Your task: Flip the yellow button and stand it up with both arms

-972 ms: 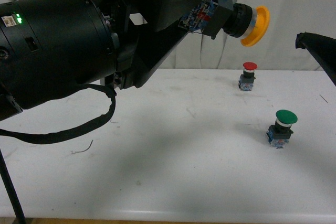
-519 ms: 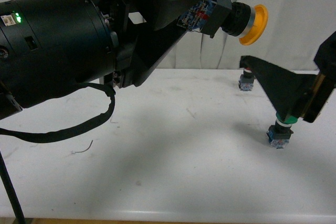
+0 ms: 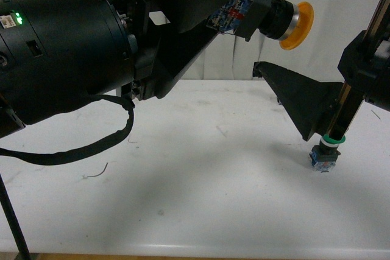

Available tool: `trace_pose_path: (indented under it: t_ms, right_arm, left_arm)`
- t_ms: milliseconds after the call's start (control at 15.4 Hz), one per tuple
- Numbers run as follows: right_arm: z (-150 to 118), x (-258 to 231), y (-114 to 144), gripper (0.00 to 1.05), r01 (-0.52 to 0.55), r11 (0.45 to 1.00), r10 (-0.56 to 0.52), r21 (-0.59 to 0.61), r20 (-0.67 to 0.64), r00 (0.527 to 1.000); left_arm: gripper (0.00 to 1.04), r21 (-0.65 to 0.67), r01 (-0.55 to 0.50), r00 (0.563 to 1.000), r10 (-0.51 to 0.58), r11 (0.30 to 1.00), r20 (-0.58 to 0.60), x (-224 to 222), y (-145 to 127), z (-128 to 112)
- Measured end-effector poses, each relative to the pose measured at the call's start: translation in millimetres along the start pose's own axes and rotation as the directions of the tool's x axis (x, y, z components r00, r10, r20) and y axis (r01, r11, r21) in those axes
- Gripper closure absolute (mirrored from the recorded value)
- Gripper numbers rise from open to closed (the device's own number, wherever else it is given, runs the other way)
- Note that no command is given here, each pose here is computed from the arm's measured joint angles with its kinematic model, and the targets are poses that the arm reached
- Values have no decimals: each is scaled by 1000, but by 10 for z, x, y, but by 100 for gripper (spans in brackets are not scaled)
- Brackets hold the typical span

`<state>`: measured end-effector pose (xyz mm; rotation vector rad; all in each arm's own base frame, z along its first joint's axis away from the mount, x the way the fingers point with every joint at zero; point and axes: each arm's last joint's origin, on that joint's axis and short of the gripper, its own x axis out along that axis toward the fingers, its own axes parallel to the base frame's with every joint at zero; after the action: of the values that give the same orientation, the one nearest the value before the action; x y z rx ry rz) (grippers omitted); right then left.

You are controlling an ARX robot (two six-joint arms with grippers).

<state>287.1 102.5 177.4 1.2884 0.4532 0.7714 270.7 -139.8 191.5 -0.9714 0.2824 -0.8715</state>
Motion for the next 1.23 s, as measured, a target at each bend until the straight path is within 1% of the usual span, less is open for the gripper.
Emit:
trace_pose_path:
  t_ms: [324,389,454,519,583,713,778,843,1231]
  right_arm:
    - [12,45,30,7,-15,1000,15,-16,1,1000]
    - [15,49,33,11,-16,1000,16,-20,1,1000]
    - [16,51,32,22,-16,999,16,-28,2,1000]
    - [18,52,30,29,-14,999,15,-31,5,1000]
    - [20,57,20,42,-12,999,12,-35,9,1000]
    - [29,56,2,62,-5,999,6,-36,21,1000]
    - [48,51,4,66,-6,999,7,-32,27,1000]
    - [50,50,6,68,-8,1000,9,-26,28,1000]
    - [64,42,0,68,-4,1000,5,-26,31,999]
  left_arm:
    - [70,2,-2,1000,2,1000,6,-15,11,13]
    - [70,2,-2,1000,2,1000,6,-15,11,12]
    - [70,2,-3,1000,3,1000,7,-20,16,18]
    - [70,2,-3,1000,3,1000,5,-20,16,17]
    - [70,2,-4,1000,4,1000,6,-23,19,17]
    - [70,0,-4,1000,4,1000,4,-24,20,16]
    - [70,-10,-5,1000,5,1000,1,-24,26,14]
    - [70,-16,-5,1000,5,1000,1,-24,26,14]
    - [70,-28,-6,1000,6,1000,-5,-20,38,3]
